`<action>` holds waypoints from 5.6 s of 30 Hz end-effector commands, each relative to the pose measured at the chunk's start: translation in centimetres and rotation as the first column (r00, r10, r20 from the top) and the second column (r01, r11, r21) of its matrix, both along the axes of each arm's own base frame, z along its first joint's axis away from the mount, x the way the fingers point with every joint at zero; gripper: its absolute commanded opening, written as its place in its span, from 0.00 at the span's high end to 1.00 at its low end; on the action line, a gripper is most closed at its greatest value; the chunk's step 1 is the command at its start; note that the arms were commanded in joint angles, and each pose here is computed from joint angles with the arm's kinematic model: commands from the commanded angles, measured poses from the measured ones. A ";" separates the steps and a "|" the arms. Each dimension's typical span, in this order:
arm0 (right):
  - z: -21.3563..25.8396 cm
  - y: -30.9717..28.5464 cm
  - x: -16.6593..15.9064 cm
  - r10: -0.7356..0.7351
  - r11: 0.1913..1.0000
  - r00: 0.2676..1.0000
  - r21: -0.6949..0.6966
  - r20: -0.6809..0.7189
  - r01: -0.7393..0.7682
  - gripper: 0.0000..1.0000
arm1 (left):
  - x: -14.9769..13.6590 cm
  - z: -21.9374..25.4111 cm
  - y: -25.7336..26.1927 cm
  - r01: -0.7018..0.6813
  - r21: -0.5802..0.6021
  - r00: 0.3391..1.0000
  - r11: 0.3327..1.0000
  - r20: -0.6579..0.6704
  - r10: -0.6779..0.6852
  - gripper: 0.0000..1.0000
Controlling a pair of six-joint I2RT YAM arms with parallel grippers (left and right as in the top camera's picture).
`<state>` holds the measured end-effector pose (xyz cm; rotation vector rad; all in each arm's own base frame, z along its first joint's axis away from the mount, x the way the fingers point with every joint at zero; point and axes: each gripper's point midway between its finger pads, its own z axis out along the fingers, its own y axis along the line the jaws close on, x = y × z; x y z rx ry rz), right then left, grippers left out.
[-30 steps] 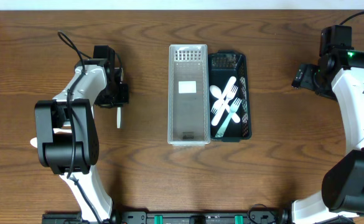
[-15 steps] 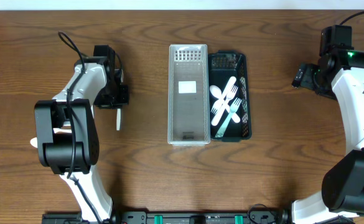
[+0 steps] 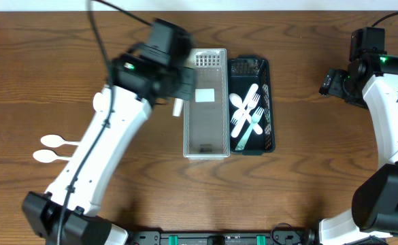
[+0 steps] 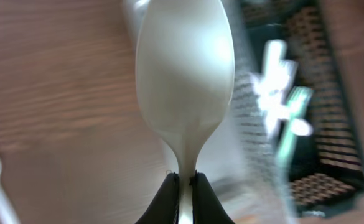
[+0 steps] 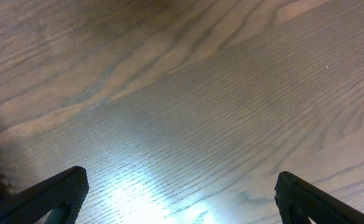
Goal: Pack container
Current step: 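Carry the white spoon into the white basket and release it, then return the left gripper and grasp the upright white spoon, then carry the white spoon into the white basket and release it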
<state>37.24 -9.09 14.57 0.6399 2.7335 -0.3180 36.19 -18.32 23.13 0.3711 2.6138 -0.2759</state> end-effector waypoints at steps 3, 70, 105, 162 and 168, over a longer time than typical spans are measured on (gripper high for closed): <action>-0.1 0.0 -0.1 0.011 1.000 1.000 0.004 -0.007 -0.011 0.01 | 0.2 -3.8 -2.7 -0.141 -0.024 0.985 0.990 -0.105 0.138 0.94; -0.2 0.0 -0.3 0.037 0.999 0.999 0.006 -0.021 -0.036 0.01 | 0.9 -23.1 27.1 -0.316 0.242 0.793 0.918 -0.464 0.395 0.04; -0.3 0.1 -0.4 0.036 0.999 0.999 0.007 -0.028 -0.036 0.01 | -0.7 -24.7 26.4 -0.306 0.234 0.776 0.923 -0.500 0.384 0.80; -0.2 0.0 -0.3 0.036 0.999 0.999 0.007 -0.020 -0.036 0.01 | 0.4 -8.7 -1.2 -0.018 0.166 0.999 0.986 -0.033 0.024 0.13; -0.2 0.0 -0.2 0.036 0.999 0.999 0.007 -0.020 -0.036 0.01 | 1.4 -1.0 7.5 -0.352 0.065 0.931 0.934 0.123 0.343 0.02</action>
